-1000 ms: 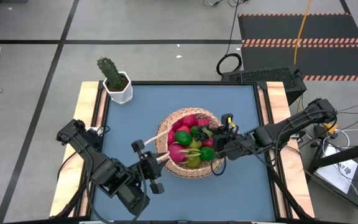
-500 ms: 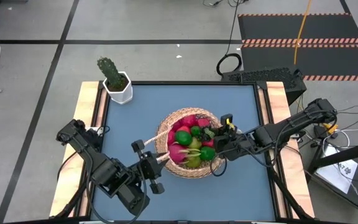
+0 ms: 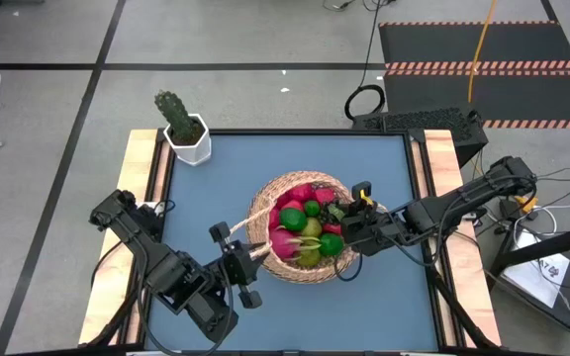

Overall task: Build produce basket
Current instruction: Put the black grapes into the brown basket

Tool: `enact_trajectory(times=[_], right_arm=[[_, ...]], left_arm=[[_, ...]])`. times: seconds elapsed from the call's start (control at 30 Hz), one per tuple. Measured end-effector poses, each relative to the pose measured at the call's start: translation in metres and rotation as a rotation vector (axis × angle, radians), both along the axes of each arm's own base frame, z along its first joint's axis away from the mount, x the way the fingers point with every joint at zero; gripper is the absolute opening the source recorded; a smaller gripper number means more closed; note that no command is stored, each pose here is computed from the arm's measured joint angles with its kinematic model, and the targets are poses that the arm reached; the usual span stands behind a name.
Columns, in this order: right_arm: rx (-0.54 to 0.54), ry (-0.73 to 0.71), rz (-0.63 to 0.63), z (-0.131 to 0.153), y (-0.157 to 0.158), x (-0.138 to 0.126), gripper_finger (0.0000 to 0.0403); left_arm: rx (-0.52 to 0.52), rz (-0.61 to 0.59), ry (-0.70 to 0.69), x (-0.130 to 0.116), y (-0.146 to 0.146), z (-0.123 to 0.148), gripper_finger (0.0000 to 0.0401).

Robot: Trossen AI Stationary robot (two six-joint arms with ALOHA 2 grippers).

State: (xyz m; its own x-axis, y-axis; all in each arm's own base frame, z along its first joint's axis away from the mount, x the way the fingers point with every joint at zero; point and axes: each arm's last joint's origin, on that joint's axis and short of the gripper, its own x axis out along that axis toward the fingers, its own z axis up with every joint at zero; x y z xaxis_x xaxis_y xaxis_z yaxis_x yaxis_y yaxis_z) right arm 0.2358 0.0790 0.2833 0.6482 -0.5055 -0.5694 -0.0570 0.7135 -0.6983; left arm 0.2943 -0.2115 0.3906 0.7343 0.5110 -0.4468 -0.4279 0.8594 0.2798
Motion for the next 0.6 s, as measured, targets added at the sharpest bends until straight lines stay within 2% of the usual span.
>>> enact_trajectory(times=[0.2,0.6], right_arm=[[-0.01,0.009,0.008,-0.0001,0.0,-0.0001,0.0045],[0.022,-0.053,0.035,0.0043,0.0028,0.0057,0.0126]], left_arm=[[0.0,0.0,0.0,0.0,0.0,0.0,0.0102],[0.0,0.0,0.0,0.0,0.0,0.0,0.0102]])
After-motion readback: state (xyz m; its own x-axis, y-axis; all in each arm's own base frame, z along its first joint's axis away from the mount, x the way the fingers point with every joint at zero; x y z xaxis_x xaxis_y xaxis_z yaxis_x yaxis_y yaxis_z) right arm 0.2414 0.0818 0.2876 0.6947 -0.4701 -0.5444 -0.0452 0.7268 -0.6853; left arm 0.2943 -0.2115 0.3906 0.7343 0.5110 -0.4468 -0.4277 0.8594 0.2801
